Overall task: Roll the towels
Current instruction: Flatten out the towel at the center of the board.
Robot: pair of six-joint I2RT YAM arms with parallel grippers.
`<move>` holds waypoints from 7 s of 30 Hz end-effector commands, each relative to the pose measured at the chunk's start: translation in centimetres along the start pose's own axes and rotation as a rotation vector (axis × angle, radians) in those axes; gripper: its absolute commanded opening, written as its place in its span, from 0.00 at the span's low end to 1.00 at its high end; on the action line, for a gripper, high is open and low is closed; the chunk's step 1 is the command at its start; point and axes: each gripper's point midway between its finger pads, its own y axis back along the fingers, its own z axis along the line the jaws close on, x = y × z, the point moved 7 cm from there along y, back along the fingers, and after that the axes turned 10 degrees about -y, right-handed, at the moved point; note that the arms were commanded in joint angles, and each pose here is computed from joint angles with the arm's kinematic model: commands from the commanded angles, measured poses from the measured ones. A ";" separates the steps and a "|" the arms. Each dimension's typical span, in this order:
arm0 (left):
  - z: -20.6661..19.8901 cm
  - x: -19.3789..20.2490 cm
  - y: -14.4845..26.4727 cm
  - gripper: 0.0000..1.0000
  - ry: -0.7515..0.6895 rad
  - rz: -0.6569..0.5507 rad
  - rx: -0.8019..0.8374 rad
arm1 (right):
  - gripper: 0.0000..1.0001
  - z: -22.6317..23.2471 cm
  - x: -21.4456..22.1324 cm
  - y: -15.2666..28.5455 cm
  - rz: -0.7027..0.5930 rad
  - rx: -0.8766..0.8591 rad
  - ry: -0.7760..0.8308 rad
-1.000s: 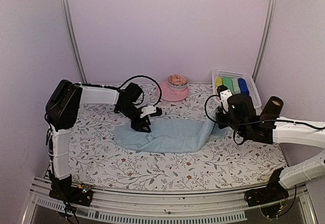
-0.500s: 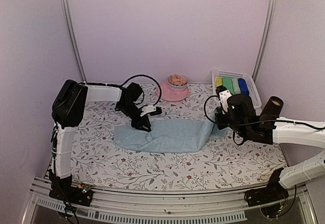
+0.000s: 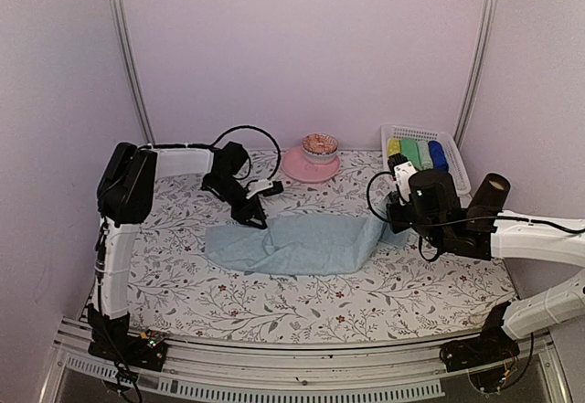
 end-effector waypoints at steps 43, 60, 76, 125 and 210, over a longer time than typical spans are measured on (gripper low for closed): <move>-3.2 1.0 -1.9 0.22 -0.019 0.016 0.079 | 0.02 0.4 0.2 -0.2 -0.006 -0.009 -0.001; -6.1 -3.6 7.8 0.00 -0.162 -0.127 -0.233 | 0.02 0.4 0.3 -0.3 -0.003 -0.008 0.001; -12.8 2.2 5.4 0.27 -0.283 -0.019 -0.451 | 0.02 0.6 0.4 -0.4 0.004 -0.026 -0.003; -10.9 -2.2 7.2 0.53 -0.402 -0.089 -0.397 | 0.02 1.3 0.9 -0.8 0.030 -0.069 0.014; 4.9 16.8 19.4 0.00 0.524 0.285 -1.132 | 0.02 1.6 -4.0 -23.2 0.090 -0.057 0.151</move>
